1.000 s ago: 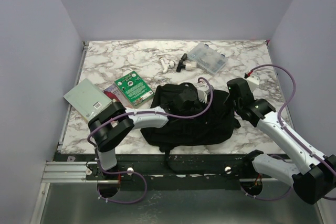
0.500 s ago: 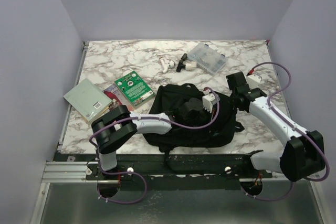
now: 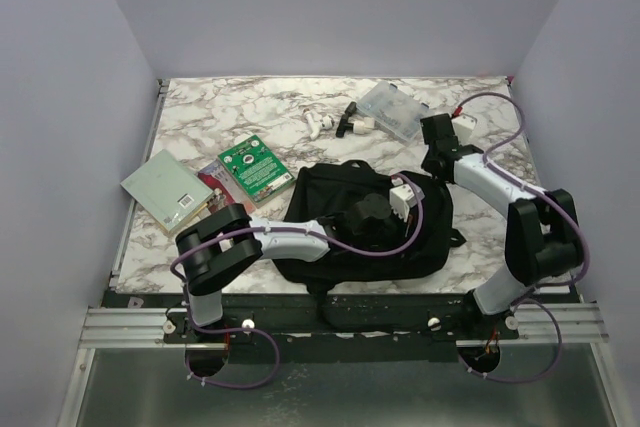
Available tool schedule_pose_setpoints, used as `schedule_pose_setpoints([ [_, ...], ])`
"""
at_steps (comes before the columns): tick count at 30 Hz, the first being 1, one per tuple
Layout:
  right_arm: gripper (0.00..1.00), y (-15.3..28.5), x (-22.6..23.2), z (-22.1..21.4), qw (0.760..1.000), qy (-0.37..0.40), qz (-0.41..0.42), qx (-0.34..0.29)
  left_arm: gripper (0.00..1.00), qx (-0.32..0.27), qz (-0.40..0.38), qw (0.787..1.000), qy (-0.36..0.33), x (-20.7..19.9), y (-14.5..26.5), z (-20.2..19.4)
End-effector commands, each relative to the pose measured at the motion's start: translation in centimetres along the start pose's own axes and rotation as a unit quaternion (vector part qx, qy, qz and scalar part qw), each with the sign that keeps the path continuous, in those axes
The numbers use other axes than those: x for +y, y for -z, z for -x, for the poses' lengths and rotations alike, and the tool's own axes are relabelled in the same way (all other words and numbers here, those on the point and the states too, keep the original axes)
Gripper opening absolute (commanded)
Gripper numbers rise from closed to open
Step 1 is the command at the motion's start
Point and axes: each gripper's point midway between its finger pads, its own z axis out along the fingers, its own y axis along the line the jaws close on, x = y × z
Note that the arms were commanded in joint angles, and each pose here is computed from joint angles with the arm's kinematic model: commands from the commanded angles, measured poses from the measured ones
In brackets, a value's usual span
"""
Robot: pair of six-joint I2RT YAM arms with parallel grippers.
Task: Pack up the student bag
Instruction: Unzip the student bag at the center of the board.
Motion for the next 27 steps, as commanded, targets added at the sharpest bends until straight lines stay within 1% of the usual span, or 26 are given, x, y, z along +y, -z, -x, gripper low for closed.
schedule_pose_setpoints([
  [1,0.01,-1.8,6.1,4.9,0.994,-0.033,0.094,-0.054,0.0,0.055,-0.061,0.996,-0.017,-3.7,0.2,-3.3],
  [3,0.0,-2.5,7.4,4.3,0.992,-0.02,0.119,-0.045,0.0,0.054,-0.064,0.996,-0.022,-4.0,0.1,-3.2],
  [6,0.0,-3.1,7.9,3.9,0.991,-0.012,0.127,-0.042,0.0,0.053,-0.067,0.996,-0.026,-4.3,0.1,-3.2],
  [7,0.01,-2.9,8.5,4.2,0.988,-0.012,0.144,-0.051,0.0,0.052,-0.067,0.996,-0.027,-4.3,0.2,-3.2],
  [10,0.01,-2.9,11.1,3.9,0.978,0.014,0.204,-0.033,0.0,0.055,-0.076,0.995,-0.03,-4.8,-0.1,-3.2],
  [13,0.0,-2.4,14.2,3.9,0.961,0.023,0.273,-0.031,0.0,0.059,-0.087,0.994,-0.032,-5.2,-0.4,-3.3],
  [16,0.01,-3.0,16.0,2.8,0.958,0.033,0.283,0.002,0.0,0.063,-0.093,0.993,-0.035,-5.5,-0.5,-3.4],
  [20,0.01,-4.3,17.1,2.0,0.956,0.038,0.29,0.017,0.0,0.064,-0.094,0.993,-0.036,-5.5,-0.5,-3.6],
  [22,0.01,-4.1,18.2,0.9,0.947,0.053,0.313,0.045,0.0,0.065,-0.095,0.993,-0.036,-5.5,-0.6,-3.7],
  [24,0.01,-3.9,19.4,0.4,0.938,0.06,0.337,0.054,0.0,0.066,-0.097,0.992,-0.036,-5.6,-0.7,-3.7],
  [27,0.01,-3.3,20.6,-1.2,0.922,0.088,0.369,0.085,0.0,0.068,-0.1,0.992,-0.036,-5.7,-0.8,-3.7],
])
